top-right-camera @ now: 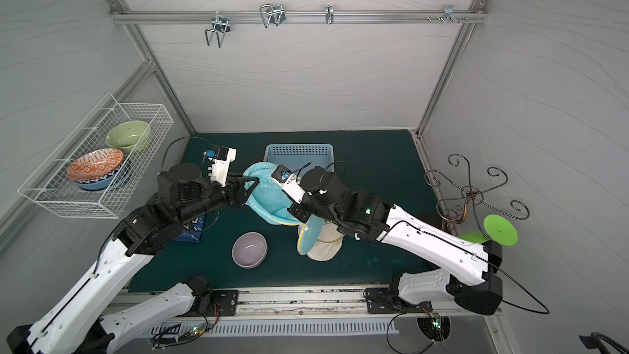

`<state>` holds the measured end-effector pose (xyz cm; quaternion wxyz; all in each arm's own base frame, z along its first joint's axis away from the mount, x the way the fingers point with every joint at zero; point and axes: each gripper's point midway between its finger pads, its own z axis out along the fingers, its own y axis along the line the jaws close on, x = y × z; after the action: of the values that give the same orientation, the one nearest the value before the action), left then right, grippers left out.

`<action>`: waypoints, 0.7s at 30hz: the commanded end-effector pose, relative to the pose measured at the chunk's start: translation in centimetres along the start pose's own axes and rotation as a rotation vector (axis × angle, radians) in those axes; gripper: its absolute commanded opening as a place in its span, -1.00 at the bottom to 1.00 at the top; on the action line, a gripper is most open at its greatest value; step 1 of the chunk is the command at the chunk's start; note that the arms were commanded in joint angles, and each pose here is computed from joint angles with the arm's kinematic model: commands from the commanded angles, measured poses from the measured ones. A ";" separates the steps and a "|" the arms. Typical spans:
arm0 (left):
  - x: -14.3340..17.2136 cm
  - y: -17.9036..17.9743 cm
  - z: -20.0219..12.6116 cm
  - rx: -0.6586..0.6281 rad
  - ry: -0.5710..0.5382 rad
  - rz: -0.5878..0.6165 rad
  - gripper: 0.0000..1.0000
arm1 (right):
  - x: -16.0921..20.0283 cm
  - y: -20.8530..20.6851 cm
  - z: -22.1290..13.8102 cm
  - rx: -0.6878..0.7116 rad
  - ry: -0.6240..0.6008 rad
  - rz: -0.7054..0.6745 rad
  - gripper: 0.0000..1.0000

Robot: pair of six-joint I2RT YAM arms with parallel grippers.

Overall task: Turn the laundry bag inside out
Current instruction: Turn over the laundry bag.

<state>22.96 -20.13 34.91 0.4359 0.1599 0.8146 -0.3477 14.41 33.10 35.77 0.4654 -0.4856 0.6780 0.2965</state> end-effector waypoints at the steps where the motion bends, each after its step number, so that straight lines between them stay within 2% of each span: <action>1: 0.1 5.2 -0.3 -0.298 -0.029 0.009 -0.21 | -2.5 -1.5 -0.1 0.167 -0.022 -0.149 -1.00; 3: -0.5 5.1 -0.9 -0.302 -0.068 0.016 -0.19 | -2.1 -2.6 0.8 0.242 0.028 -0.163 -1.00; 8: -2.6 5.6 -3.3 -0.362 -0.184 -0.010 -0.14 | -1.7 -4.0 2.1 0.324 0.071 -0.150 -1.00; 12: -2.6 4.7 -2.6 -0.242 -0.162 -0.107 -0.12 | -2.1 -4.8 2.5 0.321 0.066 -0.084 -1.00; 17: -1.8 4.1 -1.1 -0.120 -0.156 -0.196 -0.10 | -2.8 -4.3 2.5 0.268 0.037 -0.083 -1.00; 21: -1.9 2.3 -0.7 0.011 -0.179 -0.211 -0.10 | -2.7 -4.1 2.7 0.260 0.045 -0.083 -1.00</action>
<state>25.55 -16.30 32.12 0.4430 0.0264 0.8321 -0.3326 19.65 34.79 35.94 0.5112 -0.4626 0.7072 0.1564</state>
